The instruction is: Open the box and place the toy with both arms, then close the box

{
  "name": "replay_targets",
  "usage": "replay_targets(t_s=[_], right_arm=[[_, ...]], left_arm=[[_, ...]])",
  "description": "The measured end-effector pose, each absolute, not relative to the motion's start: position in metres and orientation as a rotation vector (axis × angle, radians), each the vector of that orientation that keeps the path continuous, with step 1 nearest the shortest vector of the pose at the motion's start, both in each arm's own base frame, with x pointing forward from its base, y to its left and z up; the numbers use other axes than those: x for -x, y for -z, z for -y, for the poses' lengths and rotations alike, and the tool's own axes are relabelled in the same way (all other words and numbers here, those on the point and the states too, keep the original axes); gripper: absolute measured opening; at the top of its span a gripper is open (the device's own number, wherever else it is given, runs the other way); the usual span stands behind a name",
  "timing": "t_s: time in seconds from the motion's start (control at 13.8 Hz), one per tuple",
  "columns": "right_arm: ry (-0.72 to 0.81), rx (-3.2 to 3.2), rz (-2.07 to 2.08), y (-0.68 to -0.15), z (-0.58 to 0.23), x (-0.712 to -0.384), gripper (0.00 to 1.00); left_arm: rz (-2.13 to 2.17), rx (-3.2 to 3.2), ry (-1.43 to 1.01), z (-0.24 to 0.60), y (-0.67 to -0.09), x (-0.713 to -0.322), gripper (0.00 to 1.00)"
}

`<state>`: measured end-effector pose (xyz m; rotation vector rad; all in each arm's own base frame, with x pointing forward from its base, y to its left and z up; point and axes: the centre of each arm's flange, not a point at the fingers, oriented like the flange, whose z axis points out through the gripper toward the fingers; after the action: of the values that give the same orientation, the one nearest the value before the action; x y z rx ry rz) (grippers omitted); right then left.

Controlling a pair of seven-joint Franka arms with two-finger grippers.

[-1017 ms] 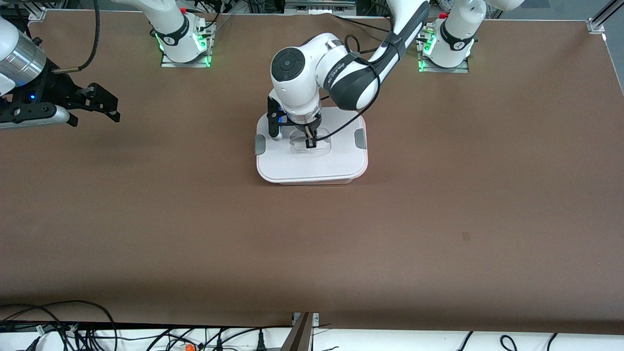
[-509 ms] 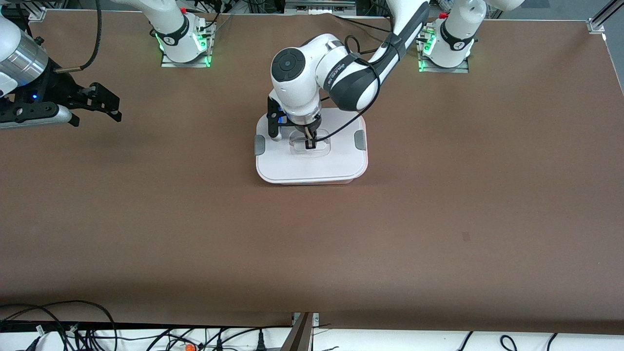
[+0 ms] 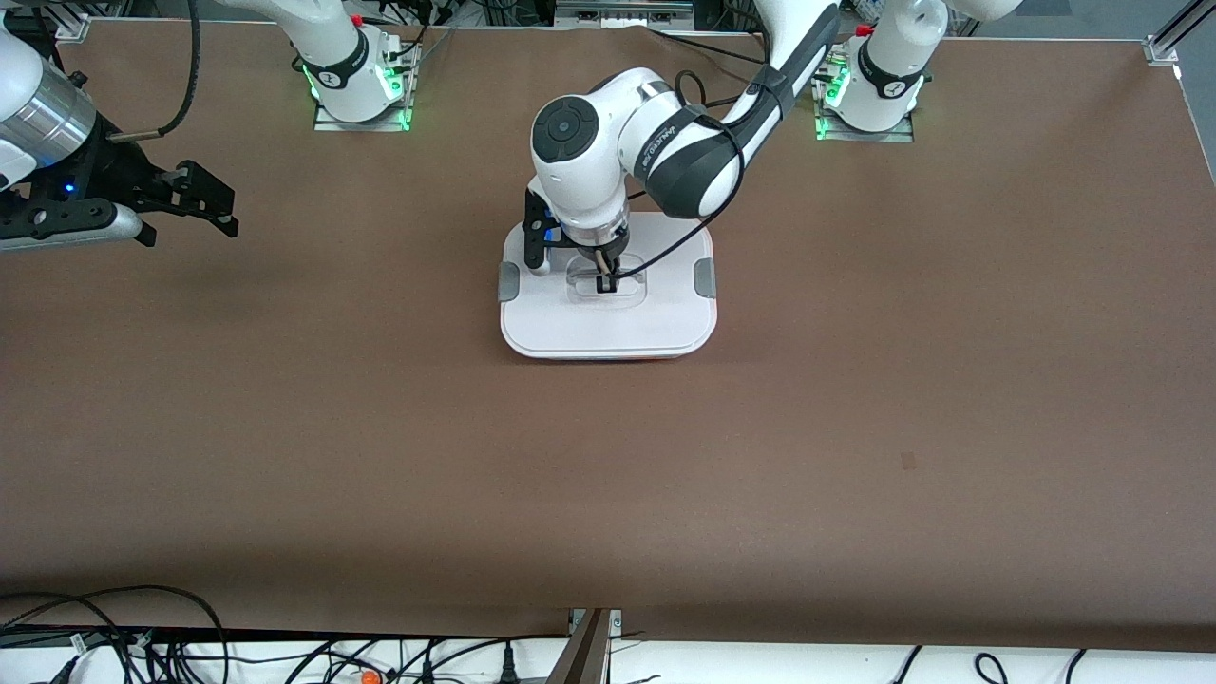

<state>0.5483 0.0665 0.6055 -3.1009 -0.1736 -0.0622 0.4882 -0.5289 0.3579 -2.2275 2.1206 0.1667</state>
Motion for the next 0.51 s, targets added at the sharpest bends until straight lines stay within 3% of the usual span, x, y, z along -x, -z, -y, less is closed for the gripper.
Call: replay_targets(t_s=[0.51], right_arm=[[0.059,3.102,0.172,-0.6046,-0.0662,-0.5486,1.0]], left_arm=[[-2.125,2.216,-0.192,0.5239,-0.3657,-0.479,0.07]])
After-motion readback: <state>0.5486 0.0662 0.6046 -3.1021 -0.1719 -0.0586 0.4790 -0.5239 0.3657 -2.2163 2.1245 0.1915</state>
